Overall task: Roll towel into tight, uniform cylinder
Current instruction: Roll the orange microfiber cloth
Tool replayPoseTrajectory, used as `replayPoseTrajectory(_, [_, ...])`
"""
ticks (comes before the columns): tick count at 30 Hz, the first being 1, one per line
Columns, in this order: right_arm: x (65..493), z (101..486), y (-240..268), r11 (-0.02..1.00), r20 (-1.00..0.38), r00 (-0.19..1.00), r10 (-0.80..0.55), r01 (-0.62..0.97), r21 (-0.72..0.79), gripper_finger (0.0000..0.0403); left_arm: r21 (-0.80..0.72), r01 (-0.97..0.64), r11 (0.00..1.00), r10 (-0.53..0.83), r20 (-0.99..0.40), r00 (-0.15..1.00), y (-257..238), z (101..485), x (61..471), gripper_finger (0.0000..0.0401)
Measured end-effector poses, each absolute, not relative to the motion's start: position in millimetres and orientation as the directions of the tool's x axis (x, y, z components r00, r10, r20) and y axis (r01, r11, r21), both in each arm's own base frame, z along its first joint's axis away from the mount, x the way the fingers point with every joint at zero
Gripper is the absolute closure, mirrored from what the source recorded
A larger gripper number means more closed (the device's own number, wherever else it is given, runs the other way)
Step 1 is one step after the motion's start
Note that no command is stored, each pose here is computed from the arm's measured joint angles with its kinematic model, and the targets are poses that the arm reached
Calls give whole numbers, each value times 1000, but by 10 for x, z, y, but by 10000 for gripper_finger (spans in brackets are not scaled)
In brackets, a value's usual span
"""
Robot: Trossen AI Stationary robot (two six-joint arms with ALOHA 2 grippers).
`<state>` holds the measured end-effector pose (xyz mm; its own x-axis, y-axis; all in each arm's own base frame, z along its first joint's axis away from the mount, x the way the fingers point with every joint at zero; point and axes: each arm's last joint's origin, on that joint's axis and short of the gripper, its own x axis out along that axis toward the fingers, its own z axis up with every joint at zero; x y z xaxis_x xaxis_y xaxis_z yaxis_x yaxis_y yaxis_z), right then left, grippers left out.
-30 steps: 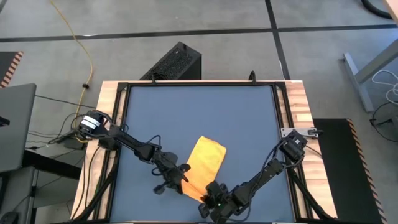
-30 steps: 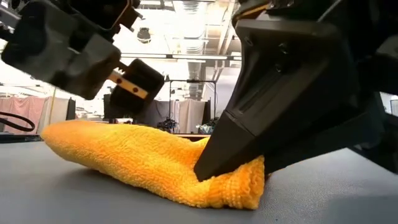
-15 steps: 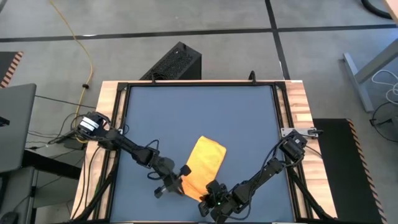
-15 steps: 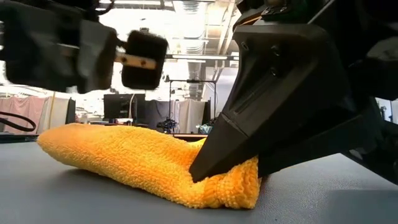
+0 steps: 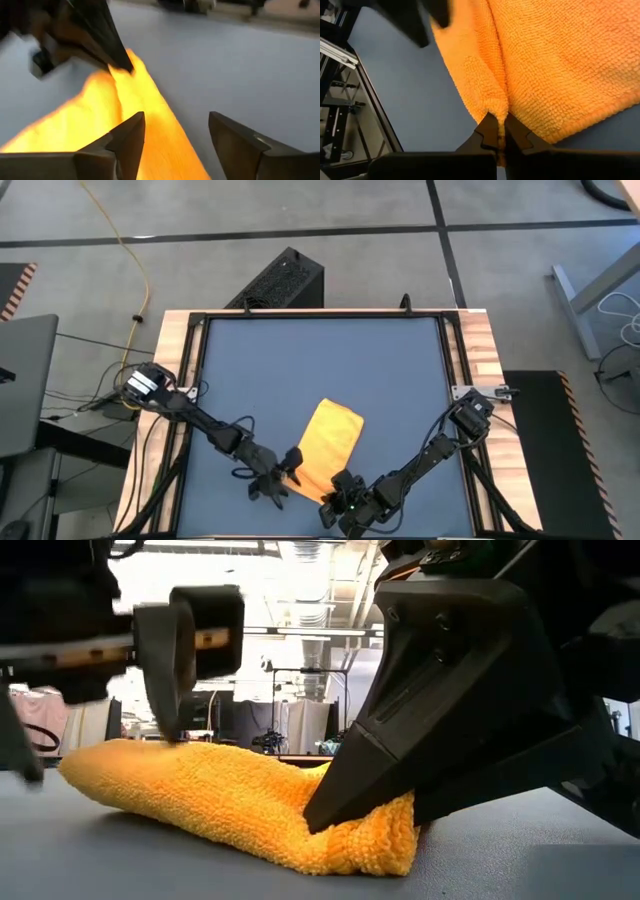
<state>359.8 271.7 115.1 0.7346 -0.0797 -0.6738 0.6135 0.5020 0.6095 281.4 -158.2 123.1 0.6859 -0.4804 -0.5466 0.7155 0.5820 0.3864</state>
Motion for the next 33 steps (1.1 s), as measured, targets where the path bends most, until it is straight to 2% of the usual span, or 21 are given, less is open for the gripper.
replayPoseTrajectory(6, [3598, 1147, 2716, 502, -674, 734, -80, 614, 609, 377, 387, 680, 623, -397, -592, 701, -1514, 1185, 2820, 190])
replayPoseTrajectory(10, [3598, 1146, 2717, 497, -674, 734, -80, 616, 611, 377, 341, 681, 648, -394, -616, 682, -1452, 1165, 2833, 216])
replayPoseTrajectory(14, [3599, 1144, 2715, 488, -674, 734, -81, 619, 615, 377, 295, 688, 663, -406, -631, 661, -1426, 1151, 2832, 273])
replayPoseTrajectory(20, [3596, 1138, 2706, 480, -680, 728, -86, 628, 612, 375, 263, 688, 676, -414, -638, 650, -1426, 1144, 2825, 387])
replayPoseTrajectory(25, [3594, 1136, 2707, 467, -684, 725, -81, 634, 617, 365, 219, 676, 703, -418, -642, 643, -1422, 1140, 2823, 398])
replayPoseTrajectory(30, [3629, 1152, 2652, 360, -699, 712, -65, 670, 649, 339, 171, 663, 729, -419, -654, 630, -1418, 1128, 2813, 400])
replayPoseTrajectory(33, [3643, 1194, 2593, 349, -731, 681, -33, 693, 631, 319, 148, 654, 742, -418, -661, 623, -1416, 1122, 2807, 400])
